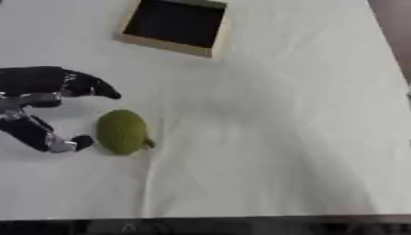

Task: Pick up objects on the table and place them in the box.

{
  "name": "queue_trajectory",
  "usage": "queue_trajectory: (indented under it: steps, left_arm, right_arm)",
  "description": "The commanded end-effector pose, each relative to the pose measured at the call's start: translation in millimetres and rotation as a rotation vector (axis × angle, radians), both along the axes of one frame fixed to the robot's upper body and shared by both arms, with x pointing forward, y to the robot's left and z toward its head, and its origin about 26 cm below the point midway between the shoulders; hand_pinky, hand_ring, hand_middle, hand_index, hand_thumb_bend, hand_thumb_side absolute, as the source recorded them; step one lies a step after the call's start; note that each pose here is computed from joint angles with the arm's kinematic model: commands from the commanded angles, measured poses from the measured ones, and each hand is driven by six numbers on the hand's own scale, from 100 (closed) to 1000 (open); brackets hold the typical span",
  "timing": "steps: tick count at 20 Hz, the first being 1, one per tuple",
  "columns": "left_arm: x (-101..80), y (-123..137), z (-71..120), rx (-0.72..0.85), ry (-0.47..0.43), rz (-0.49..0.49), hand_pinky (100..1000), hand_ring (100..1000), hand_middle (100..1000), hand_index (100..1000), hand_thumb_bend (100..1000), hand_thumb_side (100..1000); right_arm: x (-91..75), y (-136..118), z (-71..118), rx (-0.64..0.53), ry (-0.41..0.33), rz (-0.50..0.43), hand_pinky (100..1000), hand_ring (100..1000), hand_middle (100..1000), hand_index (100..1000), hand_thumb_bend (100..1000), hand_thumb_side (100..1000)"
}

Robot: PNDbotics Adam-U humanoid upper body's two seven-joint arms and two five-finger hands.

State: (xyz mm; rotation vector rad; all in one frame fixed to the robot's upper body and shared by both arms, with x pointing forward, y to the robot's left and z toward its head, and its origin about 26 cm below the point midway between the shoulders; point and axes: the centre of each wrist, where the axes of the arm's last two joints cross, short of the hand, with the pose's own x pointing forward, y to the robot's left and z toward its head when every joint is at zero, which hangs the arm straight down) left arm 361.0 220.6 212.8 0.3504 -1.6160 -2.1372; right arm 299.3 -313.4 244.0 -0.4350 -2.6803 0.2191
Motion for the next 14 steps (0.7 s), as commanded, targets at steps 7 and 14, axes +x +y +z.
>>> queue_trajectory:
  steps: [7, 14]
  left_arm:
    - [9.0, -2, -14.3, 0.224, 0.005, -0.119, 878, 910, 852, 968, 374, 366]
    - [15.4, -5, -24.7, 0.227, 0.027, -0.101, 875, 906, 850, 963, 383, 343]
  right_arm:
    - [-3.3, -1, 7.2, -0.009, -0.016, 0.006, 829, 807, 653, 770, 100, 498]
    - [-3.3, -1, 6.4, -0.006, -0.012, 0.005, 830, 807, 652, 770, 100, 503]
